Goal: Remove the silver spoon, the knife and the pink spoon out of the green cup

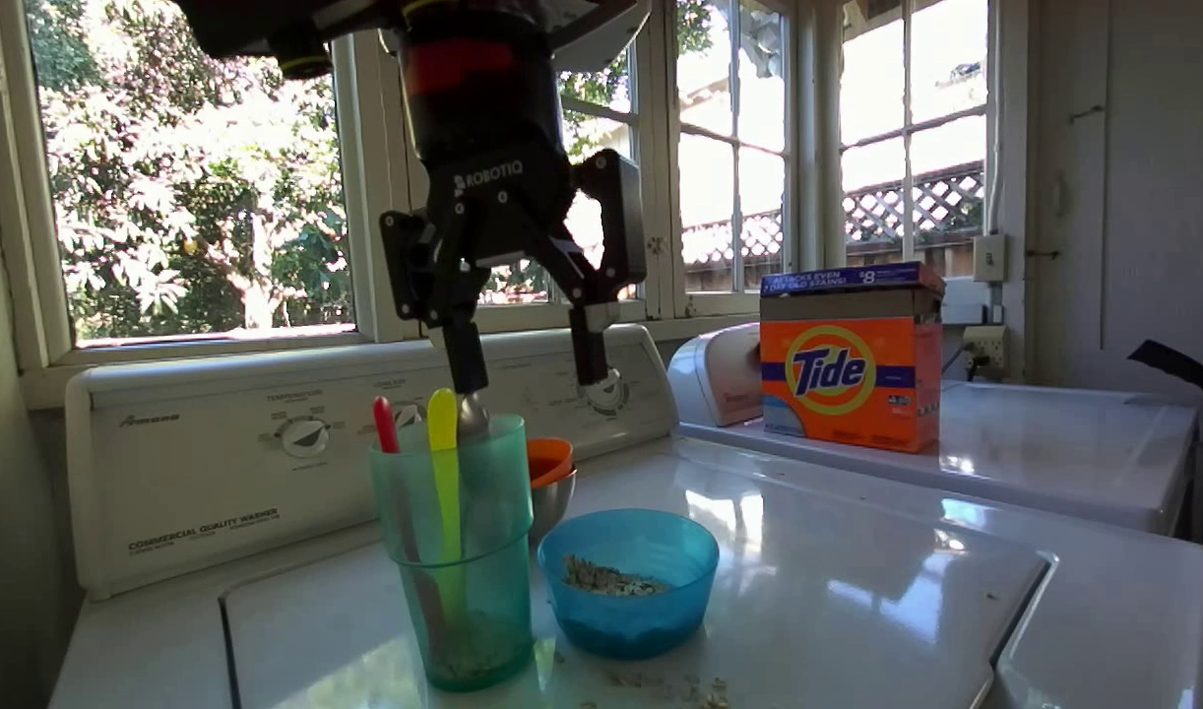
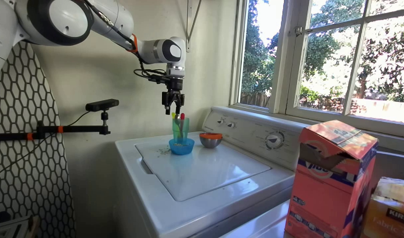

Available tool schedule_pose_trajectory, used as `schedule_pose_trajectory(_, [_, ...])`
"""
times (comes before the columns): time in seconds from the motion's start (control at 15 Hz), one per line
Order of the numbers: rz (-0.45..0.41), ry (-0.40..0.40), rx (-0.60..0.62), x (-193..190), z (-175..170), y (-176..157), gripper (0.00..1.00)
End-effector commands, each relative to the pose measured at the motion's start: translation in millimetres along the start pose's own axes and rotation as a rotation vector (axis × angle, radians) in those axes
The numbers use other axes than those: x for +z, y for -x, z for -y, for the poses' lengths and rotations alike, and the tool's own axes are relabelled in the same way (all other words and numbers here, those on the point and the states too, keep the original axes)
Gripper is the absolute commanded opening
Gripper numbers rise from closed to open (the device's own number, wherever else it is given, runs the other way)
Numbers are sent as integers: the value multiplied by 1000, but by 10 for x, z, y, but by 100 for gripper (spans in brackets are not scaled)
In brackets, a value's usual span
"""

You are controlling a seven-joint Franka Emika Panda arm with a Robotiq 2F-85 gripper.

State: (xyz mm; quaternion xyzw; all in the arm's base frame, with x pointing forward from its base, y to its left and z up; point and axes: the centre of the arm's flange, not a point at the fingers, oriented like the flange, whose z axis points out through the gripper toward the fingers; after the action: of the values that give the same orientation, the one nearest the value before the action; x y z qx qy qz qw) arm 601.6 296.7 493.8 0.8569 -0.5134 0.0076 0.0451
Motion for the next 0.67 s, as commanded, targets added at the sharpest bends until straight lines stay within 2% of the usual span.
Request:
schedule_pose_trajectory(0.0, [-14,5,37,-8,147,39,77])
schedule_pose_trajectory(0.4, [-9,-28,38,-186,125,38,78])
schedule_pose_trajectory(0.53, [-12,-27,40,-157,158,40,77])
schedule_pose_trajectory(0.6, [-12,-21,42,-125,177,42,73])
